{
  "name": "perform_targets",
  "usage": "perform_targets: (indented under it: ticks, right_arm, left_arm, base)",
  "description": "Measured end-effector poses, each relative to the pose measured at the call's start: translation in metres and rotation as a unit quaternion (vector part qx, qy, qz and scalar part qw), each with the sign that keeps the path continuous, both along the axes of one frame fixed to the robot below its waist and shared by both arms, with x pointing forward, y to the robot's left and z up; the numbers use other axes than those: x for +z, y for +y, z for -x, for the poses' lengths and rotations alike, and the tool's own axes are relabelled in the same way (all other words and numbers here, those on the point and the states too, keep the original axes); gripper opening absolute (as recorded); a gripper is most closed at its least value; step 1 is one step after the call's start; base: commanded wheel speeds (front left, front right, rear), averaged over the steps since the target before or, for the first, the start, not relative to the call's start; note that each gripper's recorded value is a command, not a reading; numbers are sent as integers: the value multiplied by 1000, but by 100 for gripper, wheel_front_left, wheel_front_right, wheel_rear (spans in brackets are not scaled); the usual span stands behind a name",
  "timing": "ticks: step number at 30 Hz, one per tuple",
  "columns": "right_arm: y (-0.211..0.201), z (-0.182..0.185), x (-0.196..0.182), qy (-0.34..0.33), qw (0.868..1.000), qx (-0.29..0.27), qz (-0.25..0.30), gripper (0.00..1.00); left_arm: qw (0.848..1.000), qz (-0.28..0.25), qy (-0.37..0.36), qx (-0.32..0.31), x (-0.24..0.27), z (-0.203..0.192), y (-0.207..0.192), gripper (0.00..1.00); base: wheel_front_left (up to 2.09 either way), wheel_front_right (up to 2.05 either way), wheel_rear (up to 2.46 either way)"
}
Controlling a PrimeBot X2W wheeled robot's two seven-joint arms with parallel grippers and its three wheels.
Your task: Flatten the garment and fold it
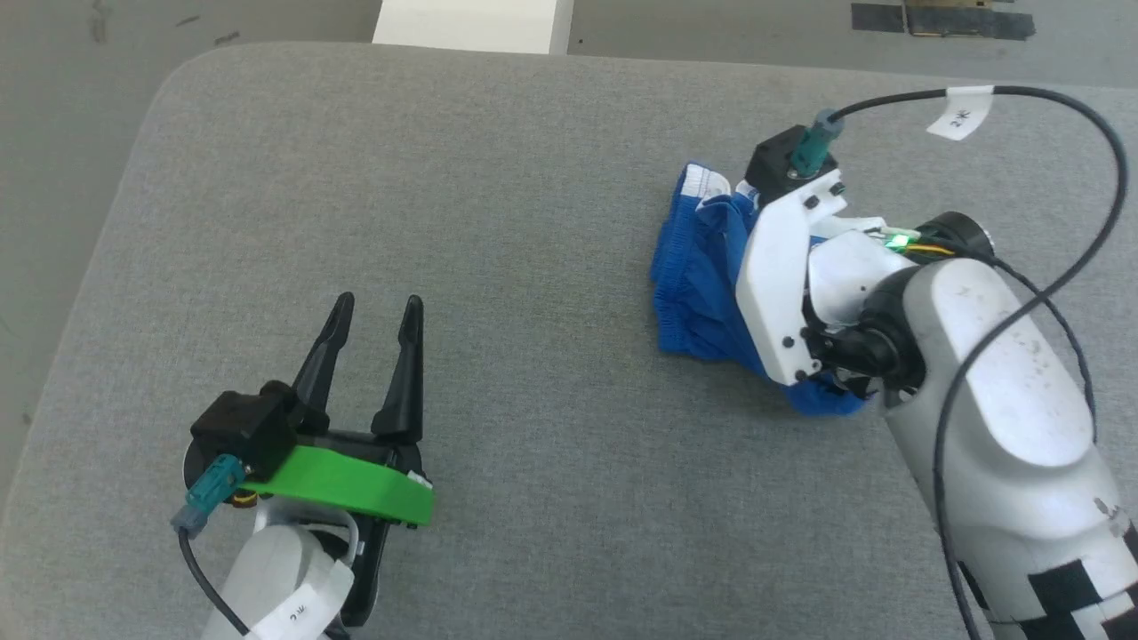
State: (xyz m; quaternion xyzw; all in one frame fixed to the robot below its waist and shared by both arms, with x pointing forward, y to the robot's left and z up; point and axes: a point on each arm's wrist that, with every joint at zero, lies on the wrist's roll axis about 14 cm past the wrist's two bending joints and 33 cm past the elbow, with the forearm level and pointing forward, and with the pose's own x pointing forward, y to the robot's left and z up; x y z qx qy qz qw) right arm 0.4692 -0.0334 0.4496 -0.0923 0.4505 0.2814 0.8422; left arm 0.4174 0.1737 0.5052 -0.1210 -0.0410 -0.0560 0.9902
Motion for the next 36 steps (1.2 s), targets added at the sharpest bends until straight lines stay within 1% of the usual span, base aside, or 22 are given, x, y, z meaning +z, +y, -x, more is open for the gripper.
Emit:
perform_targets:
  ticks: [8, 14, 16, 17, 18, 22, 27, 32, 36]
  right_arm:
    - [14, -17, -17, -12, 1000, -12, -10, 0]
    - [19, -10, -42, 15, 1000, -9, -4, 0]
    - [22, -10, -45, 14, 1000, -8, -6, 0]
    - [23, -11, -45, 11, 1000, -8, -10, 28]
    - [25, -11, -43, 9, 1000, -6, -14, 100]
    - [35, -14, -32, -9, 999, -1, -36, 100]
    - [50, -18, -1, -43, 996, 11, -76, 100]
    - [63, -19, 44, -97, 986, 18, -135, 100]
    - [58, -25, 82, -154, 971, 3, -180, 100]
  left_arm:
    - [1000, 0, 8, 7, -6, -2, 4, 100]
    - [1000, 7, 17, 9, -12, -3, 5, 100]
    - [1000, 7, 16, 7, -11, -4, 4, 100]
    - [1000, 7, 16, 7, -11, -4, 4, 100]
    - [1000, 7, 15, 6, -11, -4, 4, 100]
    - [1000, 8, 13, 5, -9, -3, 3, 100]
    - [1000, 8, 2, 2, -1, -2, 1, 100]
    - [1000, 6, -12, -2, 10, 1, -1, 100]
    - [1000, 5, -17, -1, 15, 4, -2, 100]
  base:
    - [0, 0, 0]
    - [0, 0, 0]
    - [0, 0, 0]
    - [0, 0, 0]
    - [0, 0, 0]
    - [0, 0, 0]
    - [0, 0, 0]
    - [0, 0, 0]
    - [0, 0, 0]
